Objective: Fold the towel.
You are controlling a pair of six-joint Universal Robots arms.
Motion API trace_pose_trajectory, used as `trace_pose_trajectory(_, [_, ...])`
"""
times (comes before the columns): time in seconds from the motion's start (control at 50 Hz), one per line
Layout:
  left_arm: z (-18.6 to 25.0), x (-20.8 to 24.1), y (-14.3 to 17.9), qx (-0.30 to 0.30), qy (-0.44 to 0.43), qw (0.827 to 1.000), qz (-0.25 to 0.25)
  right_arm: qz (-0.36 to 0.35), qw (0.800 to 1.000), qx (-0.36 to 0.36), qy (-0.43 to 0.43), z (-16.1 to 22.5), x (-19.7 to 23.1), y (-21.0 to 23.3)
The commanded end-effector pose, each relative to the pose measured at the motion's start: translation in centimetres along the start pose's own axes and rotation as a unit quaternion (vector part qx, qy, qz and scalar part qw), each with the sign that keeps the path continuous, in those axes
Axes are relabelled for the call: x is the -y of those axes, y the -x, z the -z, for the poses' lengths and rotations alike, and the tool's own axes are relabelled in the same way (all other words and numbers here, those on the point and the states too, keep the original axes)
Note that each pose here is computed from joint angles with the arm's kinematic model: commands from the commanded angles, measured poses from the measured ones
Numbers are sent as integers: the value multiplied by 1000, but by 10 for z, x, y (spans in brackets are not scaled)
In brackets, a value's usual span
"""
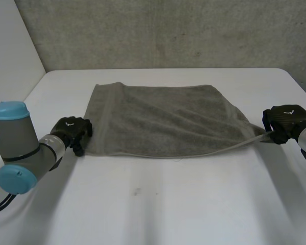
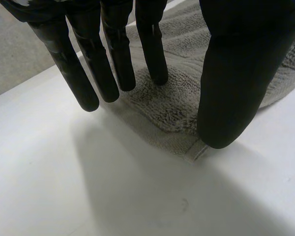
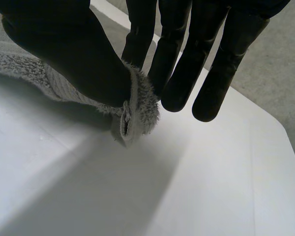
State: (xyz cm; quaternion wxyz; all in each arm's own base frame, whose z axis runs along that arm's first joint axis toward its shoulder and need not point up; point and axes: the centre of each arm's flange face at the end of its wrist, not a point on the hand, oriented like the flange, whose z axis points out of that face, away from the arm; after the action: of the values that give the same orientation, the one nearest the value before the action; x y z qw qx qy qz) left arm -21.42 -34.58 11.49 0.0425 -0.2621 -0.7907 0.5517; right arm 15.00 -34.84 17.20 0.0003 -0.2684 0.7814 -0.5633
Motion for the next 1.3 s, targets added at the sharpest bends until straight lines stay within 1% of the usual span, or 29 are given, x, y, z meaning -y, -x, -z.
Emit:
trace_pose_trajectory(0.02, [-3,-3,-1,-4,3,1000,6,0,1000,4,3,0,-2,3])
trace_pose_trajectory(0.34, [-13,1,2,-1,-8,1000,5,-2,1000,8,9,-2,-5,5])
trace_pose_trajectory(0.52, [-10,6,-1,3,-16,1000,1,-1,1000,5,6,0,-3,4])
trace_pose_trajectory(0.58, [-3,13,0,10,-19,1000,-1,0,1000,6,4,2,0,4])
trace_pose_trajectory(0.62, [13,29,3,21,-35,999,-5,3,1000,6,1,4,3,3])
trace_pose_trajectory(0.66, [21,34,3,23,-39,999,-8,8,1000,4,-1,8,6,2])
trace_pose_trajectory(0.68, [21,34,3,23,-39,999,-8,18,1000,4,-2,12,10,2])
trace_pose_trajectory(0.7, [30,38,3,26,-37,999,-12,33,999,8,2,18,14,3])
trace_pose_trajectory(0.72, [40,40,4,29,-30,999,-12,33,999,8,2,18,14,4])
trace_pose_trajectory(0.74, [40,40,4,29,-30,999,-12,52,998,14,11,26,17,5])
trace_pose_trajectory(0.76, [53,43,5,33,-17,999,-13,75,997,23,26,34,19,7])
trace_pose_trajectory(0.78, [68,45,6,37,0,999,-17,75,997,23,26,34,19,7])
trace_pose_trajectory(0.8, [68,45,6,37,0,999,-17,101,993,34,42,43,21,9])
trace_pose_trajectory(0.82, [82,46,6,38,20,999,-25,101,993,34,43,43,21,9])
trace_pose_trajectory(0.84, [95,45,6,40,43,998,-34,127,989,47,64,50,19,10])
trace_pose_trajectory(0.86, [96,45,6,40,43,998,-34,150,983,62,86,57,17,13])
trace_pose_trajectory(0.88, [107,43,8,44,66,996,-40,151,983,62,86,58,17,13])
trace_pose_trajectory(0.9, [107,43,8,44,67,996,-40,171,977,76,106,64,14,15])
trace_pose_trajectory(0.92, [118,40,9,48,88,994,-46,184,971,91,122,70,13,18])
trace_pose_trajectory(0.98, [139,37,11,55,122,989,-57,194,967,102,131,77,14,20])
trace_pose_trajectory(1.0, [148,35,11,57,137,987,-62,201,963,112,141,85,14,23])
trace_pose_trajectory(1.08, [161,32,9,51,159,984,-69,214,955,132,156,103,13,30])
trace_pose_trajectory(1.14, [167,26,4,37,178,980,-77,229,951,136,155,109,14,33])
trace_pose_trajectory(1.22, [166,23,2,29,184,979,-82,244,947,141,153,109,14,36])
trace_pose_trajectory(1.28, [158,21,2,24,190,978,-82,253,945,140,151,104,14,34])
trace_pose_trajectory(1.3, [149,20,3,21,193,977,-84,254,946,136,150,98,14,32])
